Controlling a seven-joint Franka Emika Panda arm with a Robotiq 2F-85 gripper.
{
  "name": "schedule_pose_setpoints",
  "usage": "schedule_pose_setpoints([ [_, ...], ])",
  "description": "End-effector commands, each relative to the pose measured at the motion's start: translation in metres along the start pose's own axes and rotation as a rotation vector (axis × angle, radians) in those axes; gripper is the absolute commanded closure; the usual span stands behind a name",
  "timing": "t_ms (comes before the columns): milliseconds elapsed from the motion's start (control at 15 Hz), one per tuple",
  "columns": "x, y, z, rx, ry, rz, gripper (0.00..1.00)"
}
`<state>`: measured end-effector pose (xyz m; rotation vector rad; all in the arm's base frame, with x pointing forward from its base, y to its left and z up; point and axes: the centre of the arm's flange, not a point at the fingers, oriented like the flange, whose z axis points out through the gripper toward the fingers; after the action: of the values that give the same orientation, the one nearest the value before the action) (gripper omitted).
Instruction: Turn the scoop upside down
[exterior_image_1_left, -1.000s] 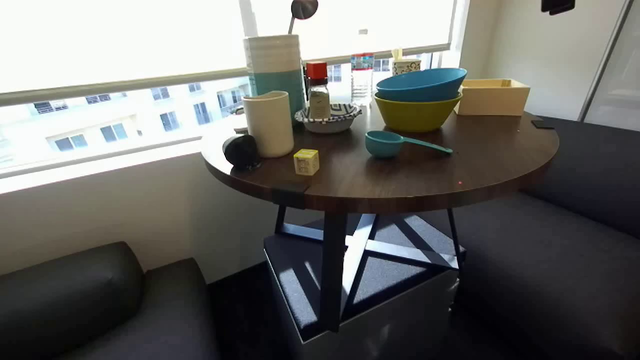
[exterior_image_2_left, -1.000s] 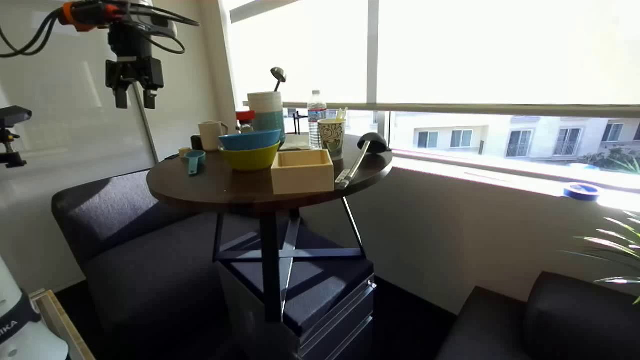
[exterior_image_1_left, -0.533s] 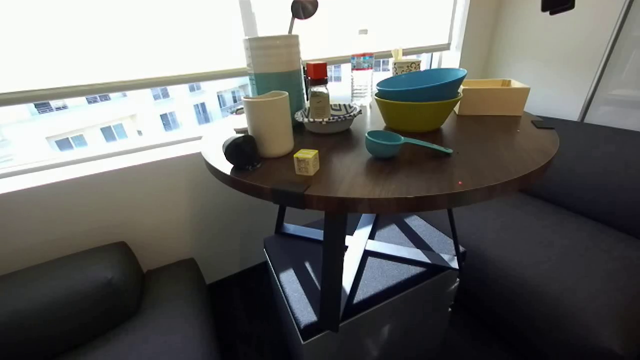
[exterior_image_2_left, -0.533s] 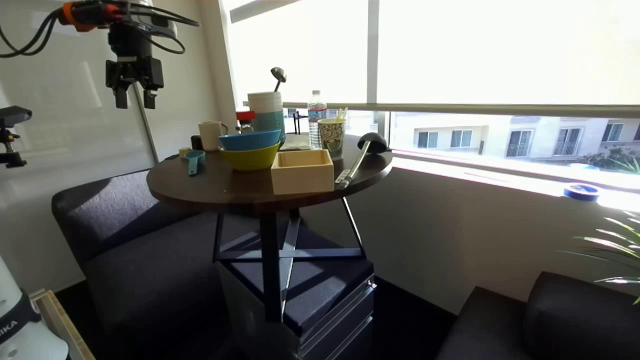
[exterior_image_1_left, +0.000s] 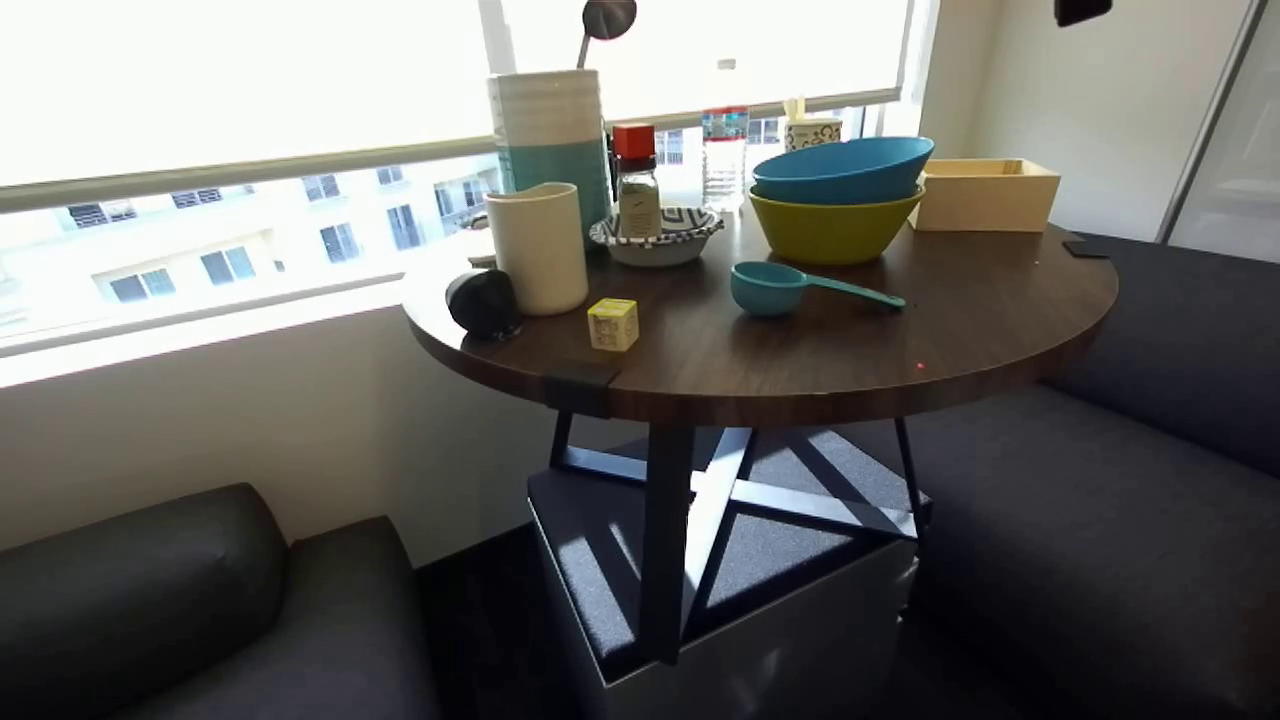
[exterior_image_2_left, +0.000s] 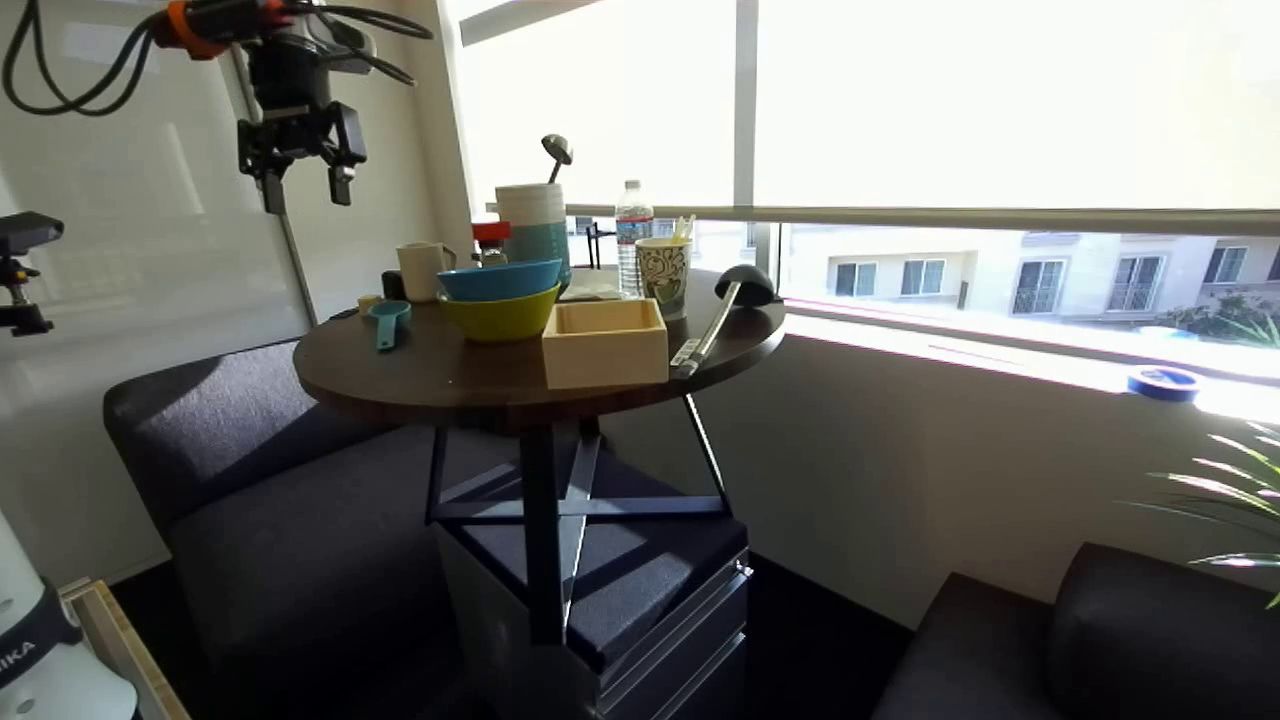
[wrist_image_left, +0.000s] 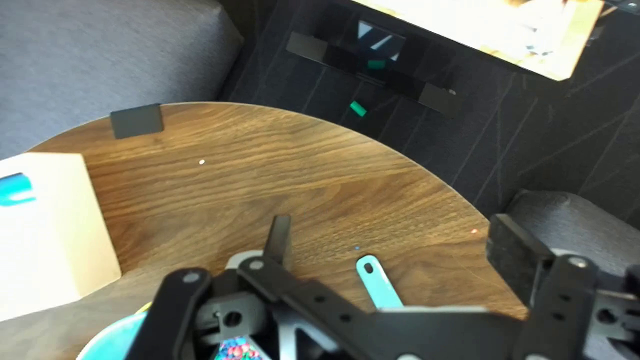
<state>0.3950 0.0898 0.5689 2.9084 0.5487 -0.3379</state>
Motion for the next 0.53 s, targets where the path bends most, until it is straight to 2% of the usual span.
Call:
schedule_pose_setpoints([
  [0, 0.043, 0.018, -0.016, -0.122, 0.051, -0.142, 0.00],
  [67, 0.052, 0.023, -0.013, -0.121, 0.109, -0.172, 0.00],
  [133, 0.031, 0.012, -0.007, -0.089, 0.052, -0.106, 0.00],
  [467, 0.037, 0.015, -0.004, -0.088, 0.053, -0.111, 0.00],
])
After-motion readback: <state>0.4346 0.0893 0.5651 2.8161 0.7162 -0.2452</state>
